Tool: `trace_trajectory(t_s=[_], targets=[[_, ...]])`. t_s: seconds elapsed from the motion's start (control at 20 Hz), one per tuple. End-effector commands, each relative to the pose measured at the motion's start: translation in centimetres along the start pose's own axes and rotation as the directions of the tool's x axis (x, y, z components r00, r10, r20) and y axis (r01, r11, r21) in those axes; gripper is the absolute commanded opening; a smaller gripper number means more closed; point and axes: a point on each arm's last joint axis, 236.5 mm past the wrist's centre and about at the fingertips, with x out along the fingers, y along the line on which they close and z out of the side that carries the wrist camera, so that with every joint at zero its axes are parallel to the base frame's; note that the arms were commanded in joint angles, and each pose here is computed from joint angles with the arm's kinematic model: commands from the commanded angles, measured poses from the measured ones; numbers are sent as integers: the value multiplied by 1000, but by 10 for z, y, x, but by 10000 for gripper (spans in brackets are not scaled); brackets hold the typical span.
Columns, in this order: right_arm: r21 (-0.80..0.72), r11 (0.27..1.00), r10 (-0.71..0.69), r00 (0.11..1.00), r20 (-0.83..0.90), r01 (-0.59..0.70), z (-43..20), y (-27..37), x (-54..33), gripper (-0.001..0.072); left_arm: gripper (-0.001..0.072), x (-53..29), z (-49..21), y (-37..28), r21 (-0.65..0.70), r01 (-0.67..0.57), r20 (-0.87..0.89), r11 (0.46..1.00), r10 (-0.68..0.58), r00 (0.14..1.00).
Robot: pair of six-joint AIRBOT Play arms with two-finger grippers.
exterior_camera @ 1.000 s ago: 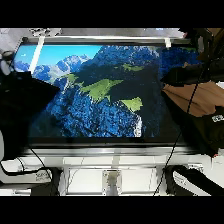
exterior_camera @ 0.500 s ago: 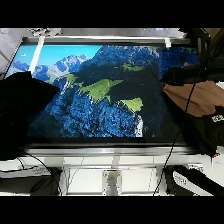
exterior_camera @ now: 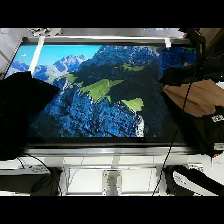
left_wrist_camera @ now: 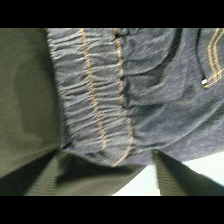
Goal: Fold the clothes and pants, and hang the long-sleeved shirts on hangers.
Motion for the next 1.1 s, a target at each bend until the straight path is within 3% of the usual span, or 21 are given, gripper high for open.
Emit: trace_trajectory(t_s=[0.0, 0.2, 0.25, 0.3, 0.35, 0.8, 0.95, 1.05], targets=[[4, 1000, -3, 1000, 0, 3, 1, -2, 3, 17, 493, 7, 7, -16, -18, 79, 19, 997, -79, 997], [4, 1000, -6, 1000, 27, 6, 8, -3, 2, 17, 482, 17, 4, -23, -23, 115, -5, 993, -115, 993], [4, 1000, -6, 1000, 28, 6, 8, -3, 2, 17, 424, 17, 5, -23, -2, 115, -4, 993, -115, 993], [3, 1000, -7, 1000, 28, 7, 8, -3, 2, 17, 140, 17, 5, -23, 21, 116, -4, 993, -116, 993], [3, 1000, -8, 1000, 29, 8, 8, -3, 2, 17, 23, 16, 5, -24, 40, 118, -3, 992, -118, 993], [-1, 999, -45, 999, 26, 45, 8, -12, 2, 17, 12, -58, 10, -104, 197, 345, 114, 918, -371, 922], [-25, 993, -111, 994, 22, 111, 6, -27, 1, 17, 11, -107, -16, -173, 360, 448, 105, 818, -513, 852], [-31, 984, -173, 985, 14, 173, 4, -42, -2, 17, 11, -152, -52, -244, 468, 550, 66, 692, -648, 759]])
